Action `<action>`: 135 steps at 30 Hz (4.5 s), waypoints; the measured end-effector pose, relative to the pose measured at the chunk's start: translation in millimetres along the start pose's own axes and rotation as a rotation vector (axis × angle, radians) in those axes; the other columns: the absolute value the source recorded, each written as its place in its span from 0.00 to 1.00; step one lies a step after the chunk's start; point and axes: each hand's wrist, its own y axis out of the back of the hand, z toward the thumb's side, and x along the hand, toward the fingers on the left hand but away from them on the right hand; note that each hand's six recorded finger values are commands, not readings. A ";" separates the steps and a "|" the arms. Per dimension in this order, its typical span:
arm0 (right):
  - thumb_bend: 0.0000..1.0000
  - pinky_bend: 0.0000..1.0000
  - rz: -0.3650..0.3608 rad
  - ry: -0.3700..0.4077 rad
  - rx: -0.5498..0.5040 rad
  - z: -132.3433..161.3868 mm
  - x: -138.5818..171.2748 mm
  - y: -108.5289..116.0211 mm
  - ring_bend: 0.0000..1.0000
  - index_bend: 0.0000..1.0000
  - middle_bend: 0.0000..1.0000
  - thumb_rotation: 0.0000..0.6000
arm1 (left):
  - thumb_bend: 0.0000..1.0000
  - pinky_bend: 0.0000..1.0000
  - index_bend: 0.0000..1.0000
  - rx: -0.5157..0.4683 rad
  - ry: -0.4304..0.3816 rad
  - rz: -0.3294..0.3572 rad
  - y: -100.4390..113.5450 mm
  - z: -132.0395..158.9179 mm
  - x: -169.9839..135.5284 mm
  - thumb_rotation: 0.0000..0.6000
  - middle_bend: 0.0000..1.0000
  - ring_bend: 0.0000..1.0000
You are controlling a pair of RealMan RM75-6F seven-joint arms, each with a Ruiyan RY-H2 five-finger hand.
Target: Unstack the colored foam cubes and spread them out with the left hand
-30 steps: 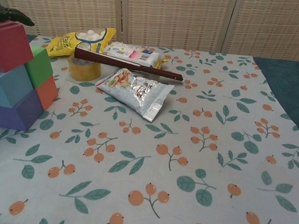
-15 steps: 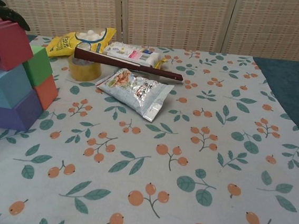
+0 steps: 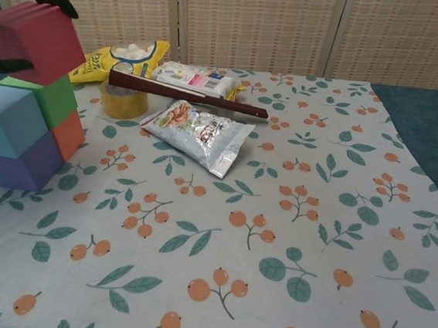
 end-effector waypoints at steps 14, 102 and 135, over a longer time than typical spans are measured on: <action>0.21 0.00 0.018 0.031 -0.086 2.8 4.7 7.8 0.00 0.00 0.00 1.00 | 0.37 0.05 0.47 -0.128 -0.273 -0.112 -68.1 143.3 45.7 1.00 0.55 0.38; 0.21 0.00 0.002 0.010 -0.121 -4.0 4.8 18.8 0.00 0.00 0.00 1.00 | 0.35 0.00 0.00 -0.120 0.001 -0.324 -114.3 82.9 1.9 1.00 0.00 0.00; 0.21 0.00 0.009 0.009 -0.110 -3.8 5.4 17.6 0.00 0.00 0.00 1.00 | 0.45 0.15 0.37 -0.163 -0.005 -0.207 -116.9 78.4 21.5 1.00 0.63 0.60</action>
